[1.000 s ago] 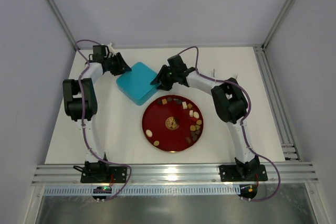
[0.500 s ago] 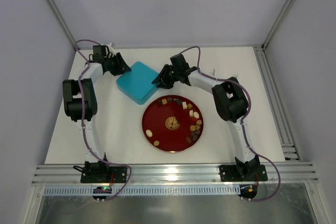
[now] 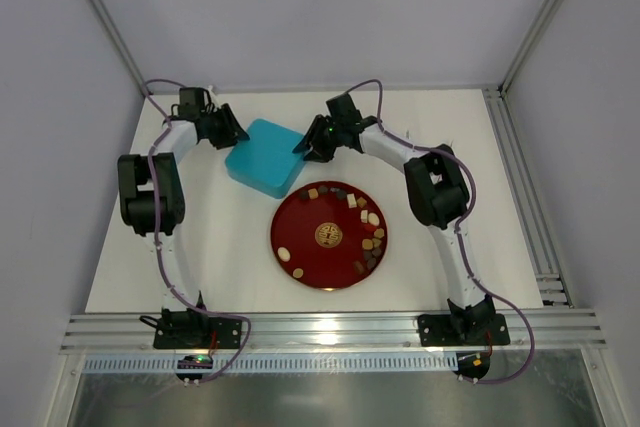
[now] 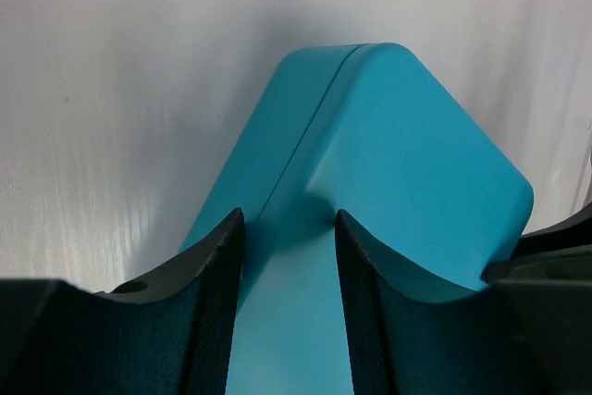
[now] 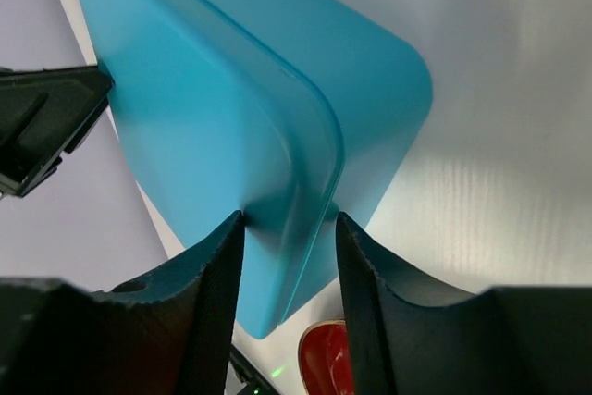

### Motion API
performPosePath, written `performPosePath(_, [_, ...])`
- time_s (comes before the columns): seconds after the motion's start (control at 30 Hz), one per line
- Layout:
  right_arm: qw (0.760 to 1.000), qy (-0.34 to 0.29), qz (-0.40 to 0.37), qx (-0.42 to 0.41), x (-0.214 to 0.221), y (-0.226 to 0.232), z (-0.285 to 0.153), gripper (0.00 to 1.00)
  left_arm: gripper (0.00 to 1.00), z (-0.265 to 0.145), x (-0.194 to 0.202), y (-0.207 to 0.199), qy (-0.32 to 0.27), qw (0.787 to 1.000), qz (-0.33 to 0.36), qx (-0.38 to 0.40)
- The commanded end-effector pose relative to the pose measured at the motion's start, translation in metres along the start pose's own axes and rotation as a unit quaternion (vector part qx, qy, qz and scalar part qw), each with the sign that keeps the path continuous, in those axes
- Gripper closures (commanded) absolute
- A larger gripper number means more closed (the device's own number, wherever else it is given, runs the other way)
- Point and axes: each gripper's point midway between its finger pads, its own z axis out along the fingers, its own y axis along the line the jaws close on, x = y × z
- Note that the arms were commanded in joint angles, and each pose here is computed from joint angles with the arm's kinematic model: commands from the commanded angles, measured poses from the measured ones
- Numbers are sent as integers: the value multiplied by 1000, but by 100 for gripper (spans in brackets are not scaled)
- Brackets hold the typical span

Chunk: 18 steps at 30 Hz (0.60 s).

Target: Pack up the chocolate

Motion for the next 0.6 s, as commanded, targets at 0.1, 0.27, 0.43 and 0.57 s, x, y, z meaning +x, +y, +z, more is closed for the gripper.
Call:
performPosePath(0.1, [990, -8, -28, 137, -9, -69, 10, 53, 57, -11, 43, 12, 60, 996, -38, -59])
performPosePath(0.27, [981, -32, -58, 184, -25, -79, 2, 53, 57, -10, 57, 2, 75, 994, -36, -71])
performPosePath(0.43, [970, -33, -87, 224, -32, -92, 1, 54, 57, -9, 60, 0, 83, 993, -45, -73])
performPosePath(0.57, [963, -30, -105, 248, -34, -103, 2, 57, 57, -7, 65, -4, 90, 992, -34, -76])
